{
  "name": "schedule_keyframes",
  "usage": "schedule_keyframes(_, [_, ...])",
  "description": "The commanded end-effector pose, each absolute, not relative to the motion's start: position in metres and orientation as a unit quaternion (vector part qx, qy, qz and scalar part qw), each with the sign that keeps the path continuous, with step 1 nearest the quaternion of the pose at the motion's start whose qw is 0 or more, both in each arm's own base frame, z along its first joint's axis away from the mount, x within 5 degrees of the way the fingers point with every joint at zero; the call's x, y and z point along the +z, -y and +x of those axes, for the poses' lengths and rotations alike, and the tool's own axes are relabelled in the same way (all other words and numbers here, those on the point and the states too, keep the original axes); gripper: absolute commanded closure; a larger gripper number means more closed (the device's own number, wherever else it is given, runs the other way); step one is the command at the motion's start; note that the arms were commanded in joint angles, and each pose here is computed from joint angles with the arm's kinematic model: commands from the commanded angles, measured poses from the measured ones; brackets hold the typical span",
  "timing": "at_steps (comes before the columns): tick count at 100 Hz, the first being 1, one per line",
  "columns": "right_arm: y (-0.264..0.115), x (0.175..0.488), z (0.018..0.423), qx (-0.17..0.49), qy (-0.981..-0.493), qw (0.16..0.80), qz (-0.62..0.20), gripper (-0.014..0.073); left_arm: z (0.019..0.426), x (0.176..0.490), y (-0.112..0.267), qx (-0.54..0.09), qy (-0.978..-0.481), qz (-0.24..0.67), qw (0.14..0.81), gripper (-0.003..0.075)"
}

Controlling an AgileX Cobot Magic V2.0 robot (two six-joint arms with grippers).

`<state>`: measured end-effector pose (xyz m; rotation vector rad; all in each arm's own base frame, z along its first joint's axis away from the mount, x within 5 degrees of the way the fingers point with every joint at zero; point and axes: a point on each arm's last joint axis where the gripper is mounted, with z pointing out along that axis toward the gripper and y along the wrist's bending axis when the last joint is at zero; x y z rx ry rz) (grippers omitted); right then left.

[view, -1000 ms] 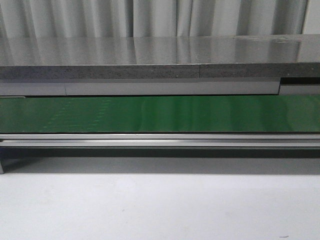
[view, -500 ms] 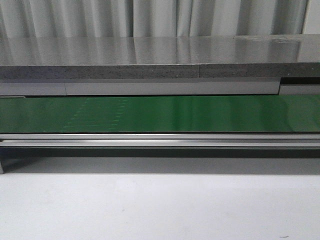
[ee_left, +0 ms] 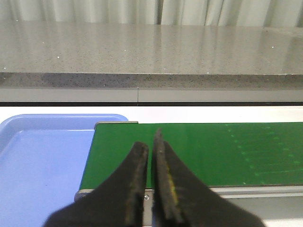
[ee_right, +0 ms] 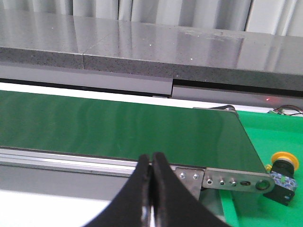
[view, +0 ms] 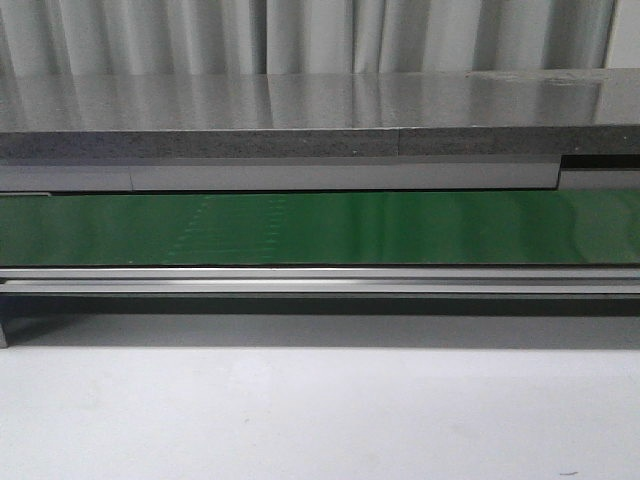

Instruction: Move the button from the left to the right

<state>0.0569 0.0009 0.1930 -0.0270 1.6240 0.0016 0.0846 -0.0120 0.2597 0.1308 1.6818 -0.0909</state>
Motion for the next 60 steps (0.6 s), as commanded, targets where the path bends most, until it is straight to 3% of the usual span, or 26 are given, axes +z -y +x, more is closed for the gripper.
schedule_keyframes(1, [-0.001,0.201,0.056,-0.004,-0.693,0.721,-0.014,0.0664,0.086,0.276,0.011,-0.040,-0.711,0.047,0.700,0.0715])
schedule_keyframes(35, [-0.001,0.201,0.056,-0.004,-0.693,0.721,-0.014,0.0664,0.082,0.278,0.011,-0.044,-0.697,0.046,0.714,0.0715])
schedule_keyframes(60, [-0.001,0.201,0.056,-0.004,-0.693,0.721,-0.014,0.0664,0.065,0.256,0.010,-0.059,-0.678,0.053,0.731,0.0715])
